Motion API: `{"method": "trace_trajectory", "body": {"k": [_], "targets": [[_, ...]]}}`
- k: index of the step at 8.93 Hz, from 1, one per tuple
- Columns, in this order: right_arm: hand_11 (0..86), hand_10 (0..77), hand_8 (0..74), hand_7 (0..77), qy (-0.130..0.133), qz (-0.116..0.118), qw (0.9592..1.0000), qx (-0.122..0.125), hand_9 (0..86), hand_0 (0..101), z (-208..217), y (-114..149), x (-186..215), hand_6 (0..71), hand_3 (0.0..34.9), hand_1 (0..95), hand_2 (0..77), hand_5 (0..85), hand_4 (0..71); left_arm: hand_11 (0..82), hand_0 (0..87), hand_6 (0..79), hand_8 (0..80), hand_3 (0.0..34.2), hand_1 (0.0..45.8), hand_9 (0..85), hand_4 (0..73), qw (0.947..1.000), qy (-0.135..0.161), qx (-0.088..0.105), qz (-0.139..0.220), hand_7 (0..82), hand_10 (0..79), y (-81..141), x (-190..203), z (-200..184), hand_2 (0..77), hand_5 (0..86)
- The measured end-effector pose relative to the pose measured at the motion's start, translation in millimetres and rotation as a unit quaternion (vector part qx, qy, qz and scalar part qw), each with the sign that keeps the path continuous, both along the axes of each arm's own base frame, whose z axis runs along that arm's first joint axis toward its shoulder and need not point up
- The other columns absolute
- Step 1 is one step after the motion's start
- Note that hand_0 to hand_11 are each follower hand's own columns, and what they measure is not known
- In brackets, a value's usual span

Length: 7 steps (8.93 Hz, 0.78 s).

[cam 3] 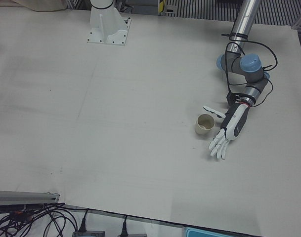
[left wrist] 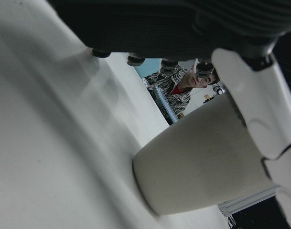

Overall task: Pour water
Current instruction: 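Close the left hand fingers around the beige mug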

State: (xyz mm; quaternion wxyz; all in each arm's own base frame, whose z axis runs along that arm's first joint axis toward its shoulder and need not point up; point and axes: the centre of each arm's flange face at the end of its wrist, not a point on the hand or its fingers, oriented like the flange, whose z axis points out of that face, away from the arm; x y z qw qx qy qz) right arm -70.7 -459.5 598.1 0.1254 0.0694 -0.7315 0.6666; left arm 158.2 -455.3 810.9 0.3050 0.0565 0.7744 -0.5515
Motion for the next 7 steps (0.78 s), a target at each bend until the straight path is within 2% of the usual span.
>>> {"method": "trace_trajectory", "body": {"k": [1,3,4,5,6,7], "targets": [[6.0,2.7,0.5,7.1,0.000,0.001,1.0000,-0.001,0.5,46,0.5,0.3,0.7,3.8,11.6,10.9,8.7,49.1,2.2,0.0,45.2,0.0,0.5,16.7,6.5,1.1,8.7,1.0000,0.000,0.000,0.000,7.1,0.0,-1.5,1.4,-1.2,4.4,0.0],[6.0,2.7,0.5,7.1,0.000,0.001,1.0000,-0.002,1.1,46,1.5,0.8,1.4,3.8,11.7,7.6,8.7,48.0,0.5,0.0,45.2,0.0,0.5,16.5,7.1,1.1,9.8,1.0000,0.001,-0.001,0.001,7.1,0.0,-2.7,2.8,-2.3,3.3,0.0],[6.0,2.2,0.5,7.1,0.000,0.001,1.0000,-0.002,1.1,46,1.8,0.9,1.9,3.8,11.6,11.5,4.4,46.9,0.5,0.0,45.2,0.0,0.5,16.5,7.1,1.1,9.8,1.0000,0.002,-0.001,0.001,7.1,0.0,-3.1,3.2,-3.5,3.3,0.0],[6.0,2.7,0.5,6.5,0.000,0.001,1.0000,-0.002,0.5,46,2.2,1.2,2.6,3.8,11.6,13.1,7.6,45.3,0.5,0.0,45.4,0.0,0.5,16.5,7.1,1.1,9.8,1.0000,0.002,-0.001,0.002,7.1,0.0,-3.8,3.8,-5.3,3.3,0.0],[6.0,2.7,0.5,6.5,0.001,0.002,1.0000,-0.003,0.5,46,3.0,1.6,3.1,3.8,11.6,13.1,7.6,45.3,0.5,0.0,46.0,0.0,0.5,16.0,7.1,1.1,9.8,1.0000,0.002,-0.001,0.002,7.1,0.0,-4.3,4.6,-7.1,3.3,0.0],[6.0,2.7,0.5,6.0,0.002,0.001,1.0000,-0.004,0.5,46,4.2,2.4,3.6,2.2,11.7,10.9,9.3,45.3,0.5,0.0,46.1,0.0,0.5,17.4,8.2,1.1,9.8,1.0000,0.004,-0.001,0.008,8.2,0.0,-3.0,10.5,-9.1,3.3,0.0]]}}
